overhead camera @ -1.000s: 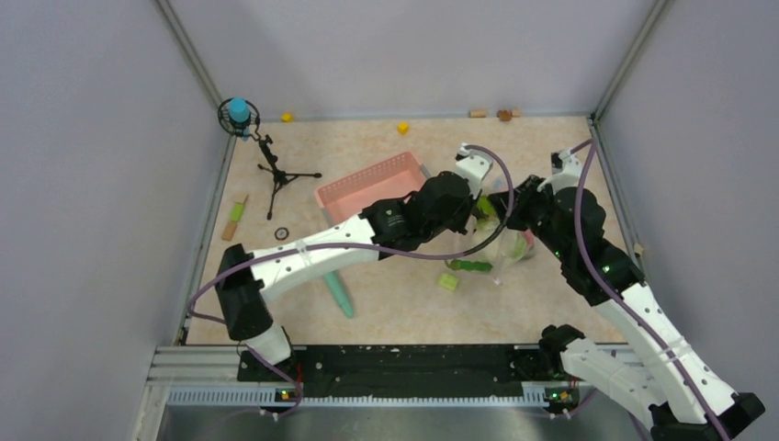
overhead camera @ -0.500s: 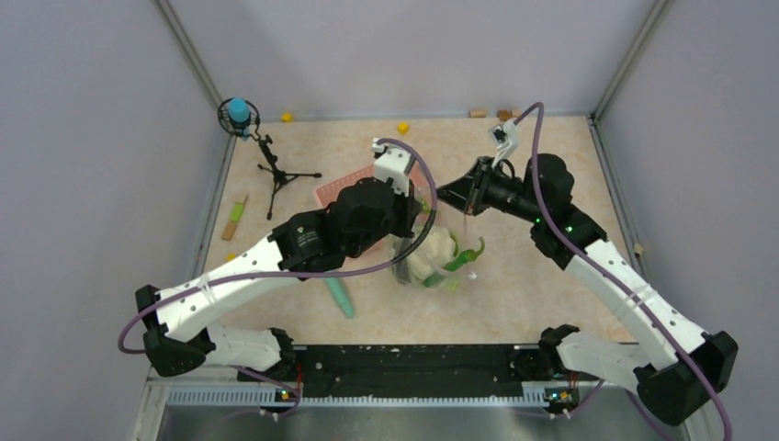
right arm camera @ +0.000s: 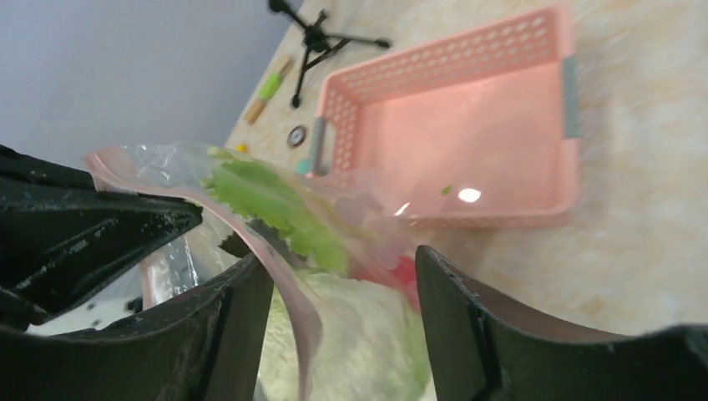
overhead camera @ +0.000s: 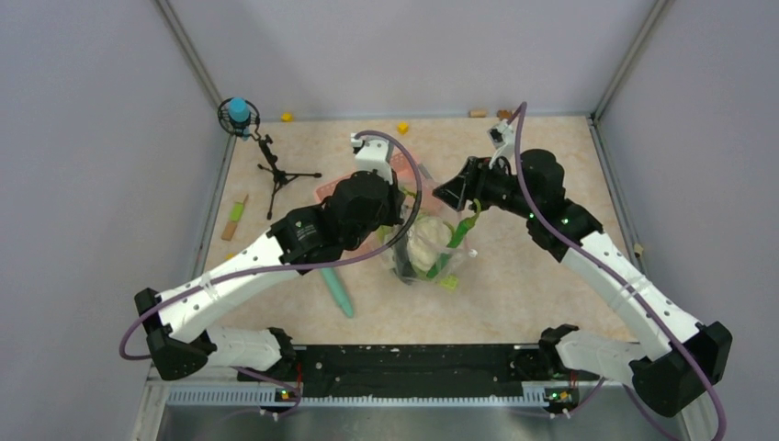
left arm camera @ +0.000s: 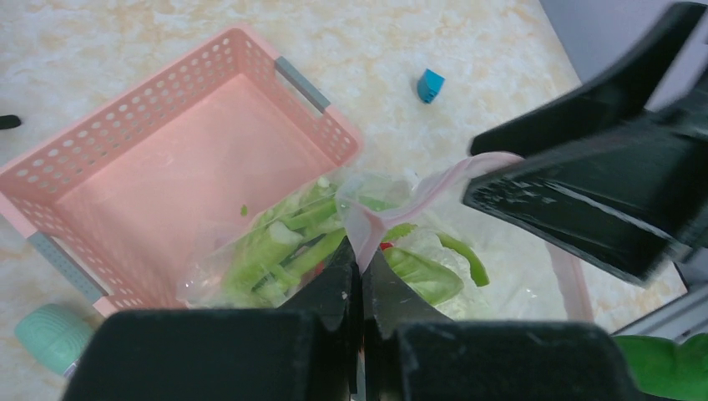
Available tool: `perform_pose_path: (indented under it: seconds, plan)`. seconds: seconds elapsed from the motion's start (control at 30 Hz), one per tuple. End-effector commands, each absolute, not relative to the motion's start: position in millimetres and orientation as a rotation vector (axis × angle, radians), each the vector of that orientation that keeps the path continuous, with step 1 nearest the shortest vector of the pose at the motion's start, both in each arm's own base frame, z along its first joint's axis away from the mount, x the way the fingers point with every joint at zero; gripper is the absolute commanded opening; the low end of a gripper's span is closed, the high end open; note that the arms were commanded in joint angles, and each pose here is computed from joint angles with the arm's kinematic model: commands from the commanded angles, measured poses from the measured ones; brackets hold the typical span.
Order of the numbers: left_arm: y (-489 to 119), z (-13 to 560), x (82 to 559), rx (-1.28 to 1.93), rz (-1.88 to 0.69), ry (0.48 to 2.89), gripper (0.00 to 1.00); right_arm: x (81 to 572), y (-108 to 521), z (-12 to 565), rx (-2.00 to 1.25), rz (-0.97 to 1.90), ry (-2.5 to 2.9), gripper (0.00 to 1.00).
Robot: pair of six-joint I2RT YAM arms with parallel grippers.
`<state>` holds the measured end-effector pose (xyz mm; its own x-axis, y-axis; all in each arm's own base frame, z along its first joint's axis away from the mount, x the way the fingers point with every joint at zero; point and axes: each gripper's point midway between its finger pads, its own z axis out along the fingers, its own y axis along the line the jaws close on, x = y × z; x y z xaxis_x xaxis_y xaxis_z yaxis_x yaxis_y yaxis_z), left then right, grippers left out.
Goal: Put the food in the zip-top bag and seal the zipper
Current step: Adjust the zipper food storage bag at the center of the board, then adjust the fake vegetable in the zipper food storage bag.
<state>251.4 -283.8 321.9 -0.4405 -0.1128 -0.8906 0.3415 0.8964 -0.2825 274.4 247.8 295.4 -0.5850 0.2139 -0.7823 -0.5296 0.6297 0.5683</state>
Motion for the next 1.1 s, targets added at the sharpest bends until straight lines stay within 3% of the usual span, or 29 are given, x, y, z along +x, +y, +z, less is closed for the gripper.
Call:
perform_pose_path:
  seconds: [0.0,0.1,0.37,0.67,0.8,1.0,1.07]
  plan:
    - [-277,340,284,0.053,-0.544,1.928,0.00,291,205,356,-0.175,0.791,1.757,0.69]
    - [-274,337,295,0.044,-0.564,1.935,0.00,289,186,377,-0.134,0.714,1.683,0.76]
    - [-259,342,301,0.040,-0.521,1.894,0.00,278,109,426,0.102,0.451,1.476,0.81]
    - [-253,337,308,0.028,-0.512,1.896,0.00,213,201,412,-0.402,0.952,1.400,0.78]
    - [-252,338,307,0.029,-0.519,1.894,0.00,204,214,402,-0.479,1.030,1.381,0.75]
    - [-252,342,305,0.039,-0.538,1.886,0.00,221,223,393,-0.468,1.029,1.413,0.58]
    - [-252,342,305,0.043,-0.538,1.887,0.00,226,228,394,-0.471,1.046,1.416,0.42]
